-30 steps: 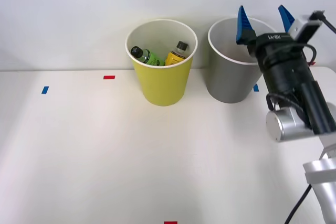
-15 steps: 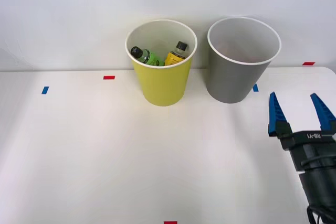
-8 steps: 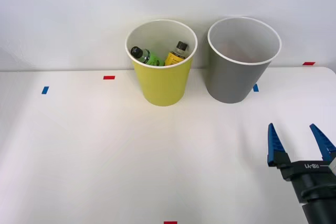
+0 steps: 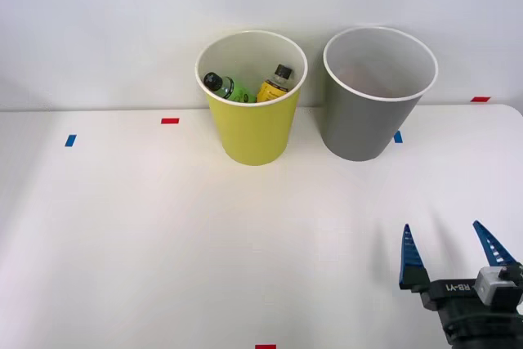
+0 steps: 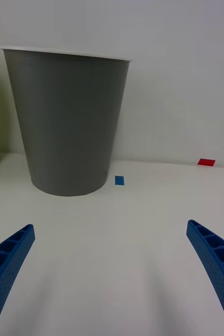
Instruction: Put cans in the gray bin, plastic bottles in the light green bin
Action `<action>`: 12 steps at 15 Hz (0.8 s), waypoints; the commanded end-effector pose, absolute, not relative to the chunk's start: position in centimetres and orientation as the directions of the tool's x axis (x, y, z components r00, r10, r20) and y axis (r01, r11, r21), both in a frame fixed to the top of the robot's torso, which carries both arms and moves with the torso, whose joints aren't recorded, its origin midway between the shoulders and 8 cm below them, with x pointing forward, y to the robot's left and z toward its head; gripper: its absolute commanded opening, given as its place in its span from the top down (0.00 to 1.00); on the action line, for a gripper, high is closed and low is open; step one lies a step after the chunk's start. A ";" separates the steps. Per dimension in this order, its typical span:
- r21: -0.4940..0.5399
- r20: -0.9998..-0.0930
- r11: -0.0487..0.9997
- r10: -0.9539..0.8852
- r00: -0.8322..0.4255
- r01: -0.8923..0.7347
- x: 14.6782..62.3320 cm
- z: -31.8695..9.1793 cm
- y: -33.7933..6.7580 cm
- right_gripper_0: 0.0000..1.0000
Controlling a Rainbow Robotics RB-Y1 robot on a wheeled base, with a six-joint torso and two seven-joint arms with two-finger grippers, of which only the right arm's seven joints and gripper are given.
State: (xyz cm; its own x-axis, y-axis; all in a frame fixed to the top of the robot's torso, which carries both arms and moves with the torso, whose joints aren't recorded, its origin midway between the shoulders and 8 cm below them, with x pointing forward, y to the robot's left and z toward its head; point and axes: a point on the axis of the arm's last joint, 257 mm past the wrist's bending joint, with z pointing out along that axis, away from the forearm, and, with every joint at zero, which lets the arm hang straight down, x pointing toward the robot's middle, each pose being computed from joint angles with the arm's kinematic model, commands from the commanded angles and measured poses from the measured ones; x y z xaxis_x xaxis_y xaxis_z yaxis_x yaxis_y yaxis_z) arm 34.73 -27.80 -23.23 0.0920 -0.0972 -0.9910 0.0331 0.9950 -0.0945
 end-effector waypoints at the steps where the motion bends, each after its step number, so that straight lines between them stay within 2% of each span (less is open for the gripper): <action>1: -0.097 -0.992 0.994 -0.101 0.080 0.056 34.7 -23.8 -28.4 0.00; 4: -0.079 -0.994 0.996 -0.082 0.079 0.044 34.7 -23.9 -28.4 0.00; 12: 0.153 -0.984 0.987 0.157 0.084 -0.050 33.0 -24.2 -25.7 0.00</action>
